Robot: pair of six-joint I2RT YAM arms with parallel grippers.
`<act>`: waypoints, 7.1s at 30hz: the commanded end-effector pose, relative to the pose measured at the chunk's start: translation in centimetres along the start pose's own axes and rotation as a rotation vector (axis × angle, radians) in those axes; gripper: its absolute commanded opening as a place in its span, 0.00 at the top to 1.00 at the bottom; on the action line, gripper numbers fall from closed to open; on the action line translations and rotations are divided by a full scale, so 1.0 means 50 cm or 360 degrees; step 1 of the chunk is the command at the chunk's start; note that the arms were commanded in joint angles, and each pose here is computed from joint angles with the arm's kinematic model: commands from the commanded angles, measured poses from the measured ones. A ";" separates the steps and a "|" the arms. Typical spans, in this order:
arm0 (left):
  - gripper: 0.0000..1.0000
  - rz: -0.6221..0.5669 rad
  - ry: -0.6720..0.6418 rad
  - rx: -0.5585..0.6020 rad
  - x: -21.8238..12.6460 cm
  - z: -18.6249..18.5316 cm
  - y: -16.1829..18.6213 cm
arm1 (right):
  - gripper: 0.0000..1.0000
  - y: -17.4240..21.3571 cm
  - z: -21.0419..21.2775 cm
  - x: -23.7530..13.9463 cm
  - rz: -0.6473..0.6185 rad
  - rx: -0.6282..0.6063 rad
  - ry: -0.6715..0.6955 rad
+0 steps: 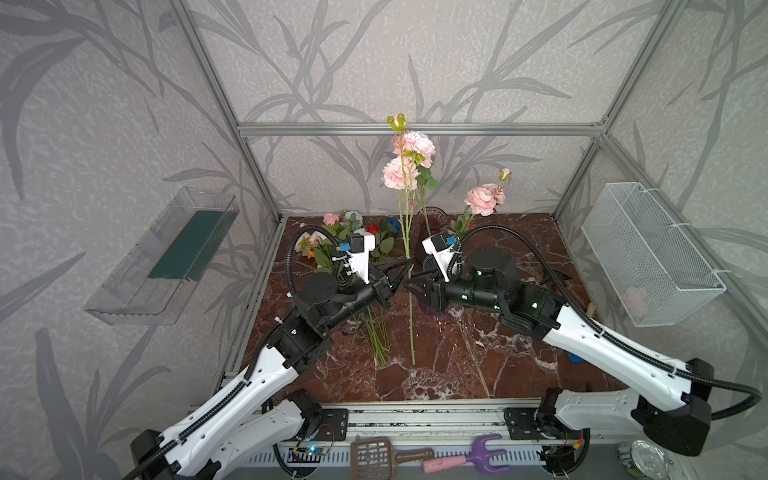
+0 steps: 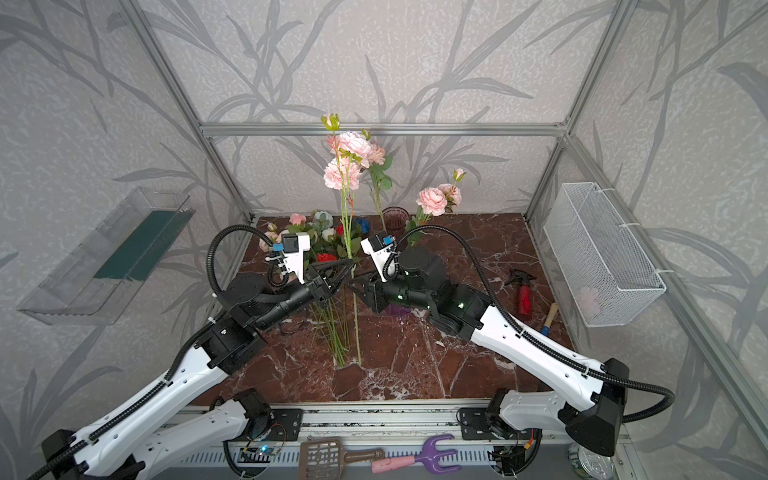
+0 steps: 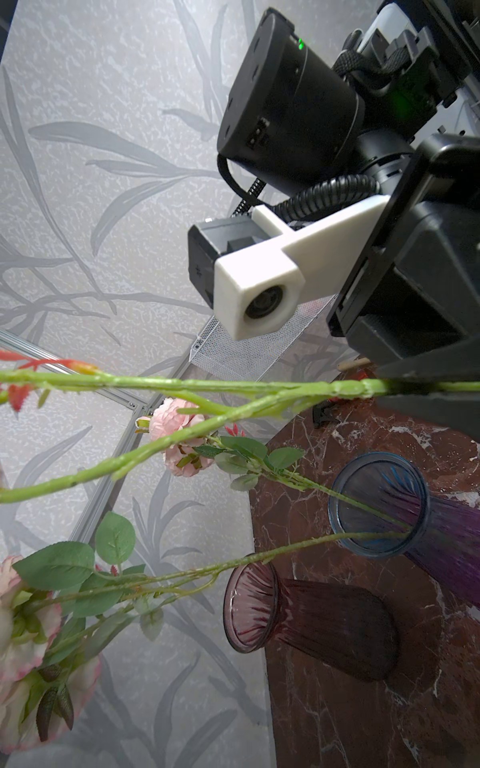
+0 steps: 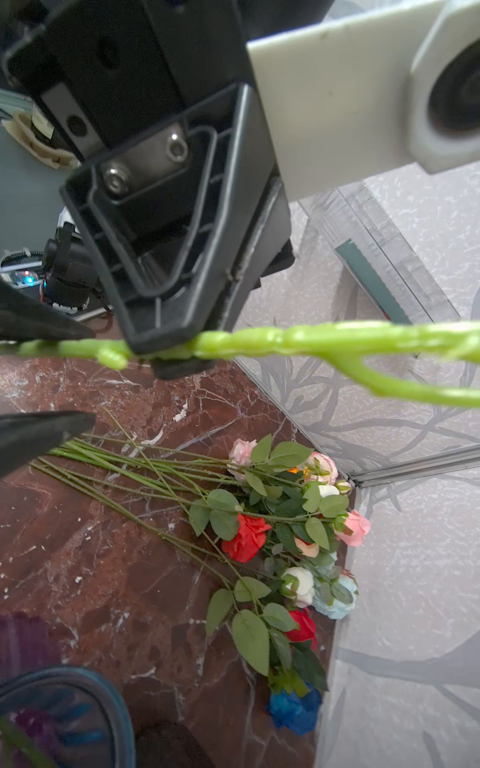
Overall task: Arrange the flowers into the vase
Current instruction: 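Grasp the stem with the right gripper over the vase while the left gripper withdraws, then lower the rose stem into the purple-blue vase with the right gripper, then open and withdraw the right gripper while the left gripper reaches the rose bunch, then close the left gripper on a pink rose stem and lift it, then raise the pink rose upright with the left gripper while the right gripper grasps its stem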
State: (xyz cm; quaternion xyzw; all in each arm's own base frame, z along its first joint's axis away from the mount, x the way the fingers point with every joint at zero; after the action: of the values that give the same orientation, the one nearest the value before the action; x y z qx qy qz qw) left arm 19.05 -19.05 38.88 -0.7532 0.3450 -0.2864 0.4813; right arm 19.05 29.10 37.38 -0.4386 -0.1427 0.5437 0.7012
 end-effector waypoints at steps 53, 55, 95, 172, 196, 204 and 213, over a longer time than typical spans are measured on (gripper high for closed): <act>0.33 -0.0537 -0.1236 -0.0249 -0.292 0.157 0.109 | 0.97 -0.081 -0.225 -0.036 -0.0722 -0.0440 0.1011; 0.34 -0.0535 -0.1236 -0.0257 -0.291 0.158 0.112 | 0.96 -0.069 -0.236 -0.032 -0.0691 -0.0413 0.1027; 0.34 -0.0481 -0.1265 -0.0255 -0.269 0.171 0.130 | 0.85 0.026 -0.292 -0.005 -0.0463 -0.0202 0.1065; 0.85 0.1523 -0.1822 -0.0385 0.064 0.627 0.318 | 0.74 0.215 -0.255 -0.345 -0.0475 0.0037 0.1232; 1.00 0.0713 -0.1192 -0.0138 0.037 0.410 0.063 | 0.74 0.176 -0.230 -0.329 -0.0535 0.0037 0.1113; 1.00 0.0086 -0.0621 0.0012 -0.017 0.238 -0.050 | 0.70 0.130 -0.170 -0.306 -0.0525 0.0021 0.0783; 1.00 0.0043 -0.0253 0.0026 -0.010 0.091 -0.016 | 0.64 0.059 -0.080 -0.236 -0.0513 -0.0053 0.0427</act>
State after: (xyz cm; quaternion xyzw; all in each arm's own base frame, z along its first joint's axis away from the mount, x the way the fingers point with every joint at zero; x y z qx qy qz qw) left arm 23.34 -14.53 37.92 -0.7729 0.2988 -0.1964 0.5242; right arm 15.67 14.74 33.26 -0.5029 -0.0625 0.3419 0.7914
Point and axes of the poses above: each gripper's point midway between its finger pads, its own x axis out along the fingers, its own z axis along the line the jaws close on, y = z × x, the point moved 7 cm from there along -x, back along the fingers, and after that the axes turned 8 degrees about x, right-handed, at the moved point
